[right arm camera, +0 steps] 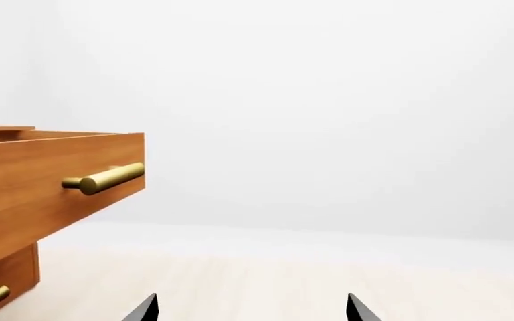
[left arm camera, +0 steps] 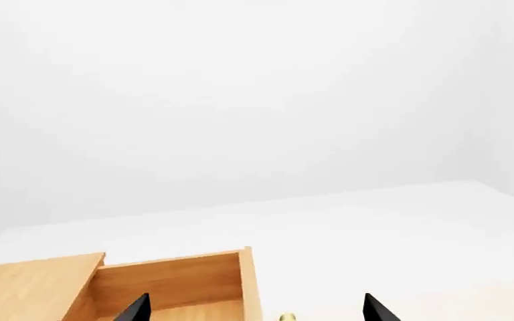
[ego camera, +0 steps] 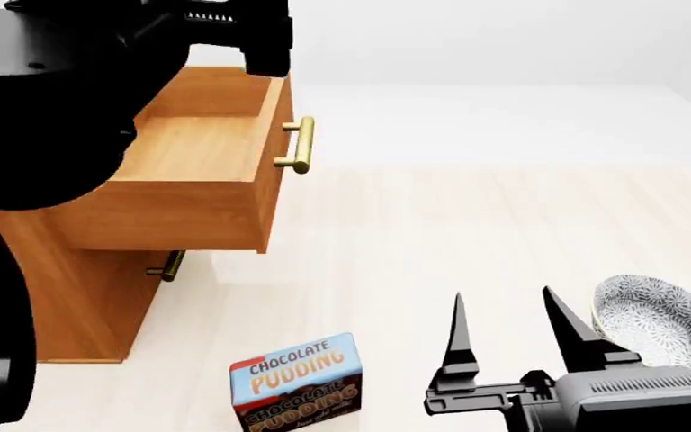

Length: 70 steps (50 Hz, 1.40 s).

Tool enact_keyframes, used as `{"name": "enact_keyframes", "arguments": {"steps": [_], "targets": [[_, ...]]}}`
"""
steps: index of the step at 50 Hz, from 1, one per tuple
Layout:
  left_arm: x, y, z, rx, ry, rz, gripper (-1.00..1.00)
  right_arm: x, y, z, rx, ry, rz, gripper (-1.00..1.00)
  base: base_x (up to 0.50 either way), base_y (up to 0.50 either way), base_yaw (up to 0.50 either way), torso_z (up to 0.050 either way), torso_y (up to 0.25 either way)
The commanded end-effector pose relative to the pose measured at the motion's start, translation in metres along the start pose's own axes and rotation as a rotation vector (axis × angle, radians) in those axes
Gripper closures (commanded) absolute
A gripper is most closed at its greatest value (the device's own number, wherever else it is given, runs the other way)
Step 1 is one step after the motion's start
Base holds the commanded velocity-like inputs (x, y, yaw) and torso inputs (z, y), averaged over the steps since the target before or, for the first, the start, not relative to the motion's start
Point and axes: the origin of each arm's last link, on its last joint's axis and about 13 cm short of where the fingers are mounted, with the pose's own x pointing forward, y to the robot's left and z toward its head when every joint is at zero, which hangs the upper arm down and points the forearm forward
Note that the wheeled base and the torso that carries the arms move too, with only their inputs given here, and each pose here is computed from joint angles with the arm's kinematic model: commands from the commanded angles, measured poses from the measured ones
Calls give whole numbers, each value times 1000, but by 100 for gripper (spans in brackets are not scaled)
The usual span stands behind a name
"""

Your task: Put the butter at the back in the top drawer of the cabinet and close it.

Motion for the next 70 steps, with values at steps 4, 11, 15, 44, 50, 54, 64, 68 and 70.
{"name": "enact_keyframes", "arguments": {"steps": [4, 11, 15, 44, 50, 54, 64, 68, 70], "targets": [[-61, 25, -36, 84, -114, -19, -100, 4, -2, 9, -6, -15, -20, -100, 0, 0, 0, 0, 0], [-86, 37, -64, 105, -129, -14, -100, 6, -3, 16, -2, -21, -42, -100, 0, 0, 0, 0, 0], [-96, 43, -79, 118, -133, 4, -100, 7, -4, 18, 3, -20, -51, -100, 0, 0, 0, 0, 0], [-138, 58, -164, 104, -167, 31, -100, 27, -7, 17, 185, 253, -641, -100, 0, 0, 0, 0, 0], [-139, 59, -170, 93, -169, 28, -100, 28, -2, 19, 245, 278, -716, -100, 0, 0, 0, 0, 0], [-140, 59, -172, 79, -174, 24, -100, 31, -2, 23, 281, 294, -815, -100, 0, 0, 0, 0, 0], [-134, 59, -174, 63, -168, 17, -100, 36, -3, 27, 334, 448, -1038, -100, 0, 0, 0, 0, 0], [-134, 57, -173, 63, -168, 6, -100, 37, -5, 25, 350, 485, -1098, -100, 0, 0, 0, 0, 0], [-134, 56, -173, 64, -168, 1, -100, 37, -6, 26, 359, 486, -1114, -100, 0, 0, 0, 0, 0]]}}
